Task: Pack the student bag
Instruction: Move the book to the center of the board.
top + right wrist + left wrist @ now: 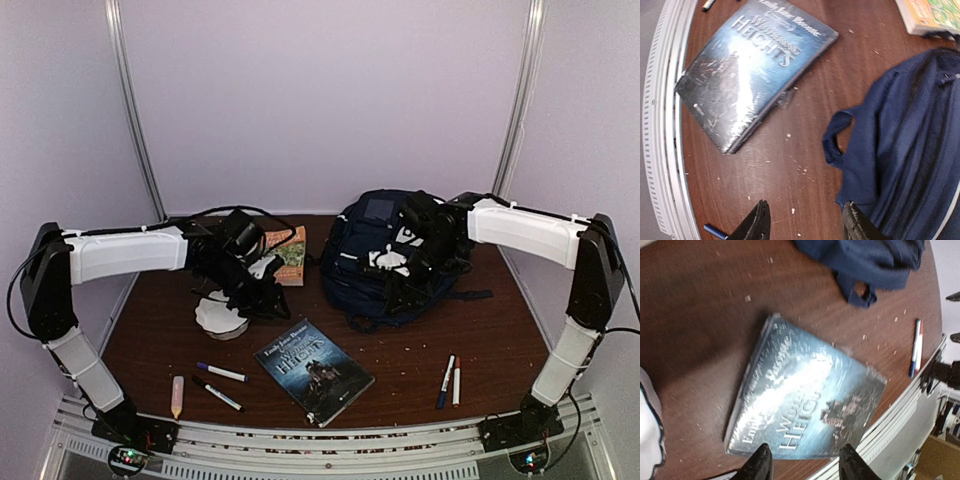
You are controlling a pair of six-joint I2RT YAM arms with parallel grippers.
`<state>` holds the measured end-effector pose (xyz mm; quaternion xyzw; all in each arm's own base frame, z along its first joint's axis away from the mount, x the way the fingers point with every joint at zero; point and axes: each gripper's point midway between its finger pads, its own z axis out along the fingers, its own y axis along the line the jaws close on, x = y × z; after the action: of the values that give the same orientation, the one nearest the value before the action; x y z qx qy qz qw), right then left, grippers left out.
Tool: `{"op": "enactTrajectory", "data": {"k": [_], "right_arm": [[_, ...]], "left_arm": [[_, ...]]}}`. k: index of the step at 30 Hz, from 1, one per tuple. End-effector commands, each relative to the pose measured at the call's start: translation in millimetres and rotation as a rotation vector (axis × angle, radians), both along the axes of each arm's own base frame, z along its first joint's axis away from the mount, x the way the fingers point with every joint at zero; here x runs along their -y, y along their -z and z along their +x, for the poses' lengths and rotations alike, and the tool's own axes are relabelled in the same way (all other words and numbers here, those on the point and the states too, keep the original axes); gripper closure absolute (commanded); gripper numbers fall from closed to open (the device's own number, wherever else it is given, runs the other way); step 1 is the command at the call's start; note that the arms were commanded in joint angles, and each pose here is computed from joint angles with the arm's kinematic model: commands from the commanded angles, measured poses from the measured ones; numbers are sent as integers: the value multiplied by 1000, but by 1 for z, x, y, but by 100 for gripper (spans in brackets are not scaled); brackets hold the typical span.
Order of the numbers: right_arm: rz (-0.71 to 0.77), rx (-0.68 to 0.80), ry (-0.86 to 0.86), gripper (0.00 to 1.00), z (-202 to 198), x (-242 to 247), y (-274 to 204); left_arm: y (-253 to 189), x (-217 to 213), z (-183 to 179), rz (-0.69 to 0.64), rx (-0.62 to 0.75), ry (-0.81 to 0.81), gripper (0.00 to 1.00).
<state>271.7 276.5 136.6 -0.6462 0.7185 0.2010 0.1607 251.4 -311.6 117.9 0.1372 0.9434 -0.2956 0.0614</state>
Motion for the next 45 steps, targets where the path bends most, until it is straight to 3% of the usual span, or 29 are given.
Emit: {"op": "enactTrajectory", "data": {"k": [1, 6, 12, 18, 24, 31, 34, 45], "right_arm": [[-19, -41, -205, 49, -52, -14, 14], [-89, -34, -231, 50, -72, -33, 47], [-88, -98, -240, 52, -94, -47, 67], [-91, -75, -97, 52, -76, -55, 81], [-92, -164, -13, 52, -75, -58, 91], [-117, -293, 25, 53, -78, -62, 106], [-106, -306, 27, 54, -75, -64, 107], [-43, -421, 153, 54, -36, -79, 118]], "left_arm": [[16, 0, -56, 45, -40, 234, 52], [42, -13, -88, 83, -141, 269, 51], [52, -13, -94, 71, -185, 240, 51], [65, -16, -87, 98, -173, 197, 41], [77, -19, -85, 88, -237, 161, 42], [89, -18, -70, 88, -248, 122, 44], [90, -16, -54, 105, -193, 105, 43], [82, 21, -1, 10, -113, 49, 44]]}}
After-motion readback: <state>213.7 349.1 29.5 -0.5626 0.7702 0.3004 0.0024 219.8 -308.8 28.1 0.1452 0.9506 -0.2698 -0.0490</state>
